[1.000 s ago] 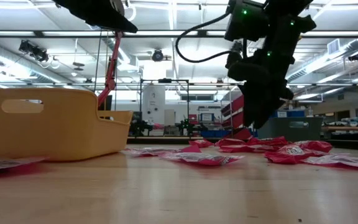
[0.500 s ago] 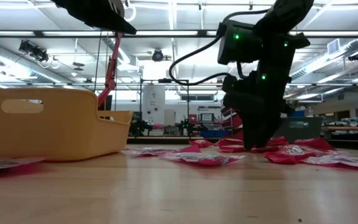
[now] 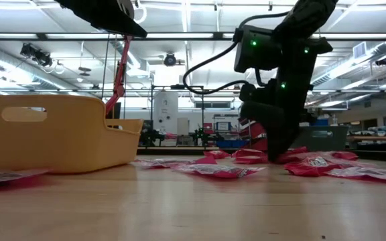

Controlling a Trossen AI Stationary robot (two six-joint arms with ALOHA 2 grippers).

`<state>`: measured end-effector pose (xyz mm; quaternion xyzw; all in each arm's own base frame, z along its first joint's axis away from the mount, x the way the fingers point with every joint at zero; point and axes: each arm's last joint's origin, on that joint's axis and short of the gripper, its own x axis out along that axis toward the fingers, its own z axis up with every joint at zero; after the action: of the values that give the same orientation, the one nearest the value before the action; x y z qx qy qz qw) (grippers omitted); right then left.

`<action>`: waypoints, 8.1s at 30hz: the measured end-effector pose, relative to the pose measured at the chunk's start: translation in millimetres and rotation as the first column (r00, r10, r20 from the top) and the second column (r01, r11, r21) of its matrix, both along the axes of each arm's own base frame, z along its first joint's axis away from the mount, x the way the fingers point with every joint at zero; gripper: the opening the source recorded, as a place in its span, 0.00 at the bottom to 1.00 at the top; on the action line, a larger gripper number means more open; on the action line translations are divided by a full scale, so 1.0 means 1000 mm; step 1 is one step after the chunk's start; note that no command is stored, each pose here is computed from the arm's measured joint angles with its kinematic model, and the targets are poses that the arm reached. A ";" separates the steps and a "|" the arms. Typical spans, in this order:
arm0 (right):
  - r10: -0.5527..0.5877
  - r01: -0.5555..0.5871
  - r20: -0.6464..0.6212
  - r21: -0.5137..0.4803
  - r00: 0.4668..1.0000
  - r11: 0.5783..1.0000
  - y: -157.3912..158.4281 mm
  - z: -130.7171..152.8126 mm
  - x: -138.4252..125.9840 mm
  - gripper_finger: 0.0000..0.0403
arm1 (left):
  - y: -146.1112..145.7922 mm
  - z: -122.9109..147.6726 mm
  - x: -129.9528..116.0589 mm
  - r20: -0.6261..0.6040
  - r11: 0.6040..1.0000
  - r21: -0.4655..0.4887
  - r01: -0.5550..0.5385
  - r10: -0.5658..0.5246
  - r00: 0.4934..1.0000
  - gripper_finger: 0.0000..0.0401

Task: Sort candy
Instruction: Put the red candy pack into the yellow bin

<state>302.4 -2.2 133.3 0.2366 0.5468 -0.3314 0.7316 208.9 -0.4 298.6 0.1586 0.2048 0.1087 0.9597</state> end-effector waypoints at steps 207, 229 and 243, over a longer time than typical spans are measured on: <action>0.603 -0.447 0.644 -0.415 0.471 0.793 -0.028 0.153 -0.006 0.15 | -0.018 -0.052 -0.004 -0.643 0.847 -0.495 -0.192 -0.209 0.737 0.28; 0.647 -0.418 0.404 -0.522 0.646 0.743 -0.002 0.140 -0.012 0.15 | -0.011 -0.016 0.025 -0.419 0.991 -0.065 0.117 -0.134 0.898 0.28; 0.639 -0.470 0.352 -0.457 0.684 0.755 0.016 0.119 -0.005 0.15 | -0.003 -0.027 0.006 -0.212 0.990 -0.018 0.137 -0.138 0.967 0.28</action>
<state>297.1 14.1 252.4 0.0066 0.3262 -0.1060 0.9393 215.1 -3.9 271.3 0.1816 0.2952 0.0241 0.9377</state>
